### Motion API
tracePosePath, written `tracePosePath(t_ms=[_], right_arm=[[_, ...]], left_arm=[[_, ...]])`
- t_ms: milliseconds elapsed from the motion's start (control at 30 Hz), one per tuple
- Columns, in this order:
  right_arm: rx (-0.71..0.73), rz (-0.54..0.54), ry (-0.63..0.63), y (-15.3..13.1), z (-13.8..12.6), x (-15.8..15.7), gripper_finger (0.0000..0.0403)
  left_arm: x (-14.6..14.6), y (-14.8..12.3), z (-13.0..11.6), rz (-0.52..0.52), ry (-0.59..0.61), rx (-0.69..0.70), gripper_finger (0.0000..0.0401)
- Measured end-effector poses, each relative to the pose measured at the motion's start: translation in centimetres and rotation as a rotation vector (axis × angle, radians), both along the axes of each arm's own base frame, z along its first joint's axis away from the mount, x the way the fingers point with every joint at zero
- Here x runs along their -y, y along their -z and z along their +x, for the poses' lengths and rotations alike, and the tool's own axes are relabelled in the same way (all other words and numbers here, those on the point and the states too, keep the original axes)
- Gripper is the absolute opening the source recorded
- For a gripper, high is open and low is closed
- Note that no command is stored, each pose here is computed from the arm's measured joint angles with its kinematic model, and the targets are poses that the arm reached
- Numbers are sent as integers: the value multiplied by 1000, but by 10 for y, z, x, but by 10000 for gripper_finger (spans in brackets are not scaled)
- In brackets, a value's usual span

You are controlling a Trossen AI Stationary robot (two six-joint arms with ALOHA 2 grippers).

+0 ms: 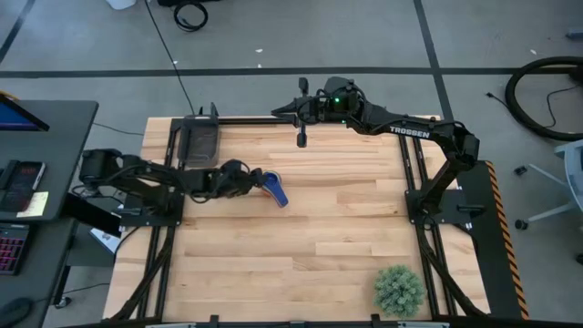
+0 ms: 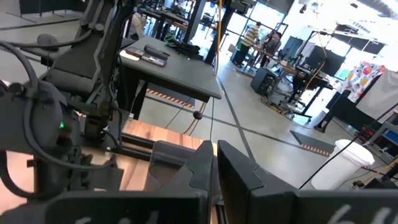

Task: Nest measuring cups in basket
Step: Put the stack of measuring cups into the black bin

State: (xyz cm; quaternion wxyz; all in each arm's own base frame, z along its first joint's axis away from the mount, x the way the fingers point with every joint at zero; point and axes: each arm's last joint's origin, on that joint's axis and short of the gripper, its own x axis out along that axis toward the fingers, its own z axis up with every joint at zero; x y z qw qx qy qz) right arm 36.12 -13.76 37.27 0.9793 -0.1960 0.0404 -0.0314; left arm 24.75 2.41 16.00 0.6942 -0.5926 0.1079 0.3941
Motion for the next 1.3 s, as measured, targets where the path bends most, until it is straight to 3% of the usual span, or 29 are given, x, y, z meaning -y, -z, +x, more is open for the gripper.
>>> tracePosePath(t_ms=[1300], right_arm=[[16,-6,0,-2,0,0,29]], left_arm=[[-8,13,7,37,85,-54,366]])
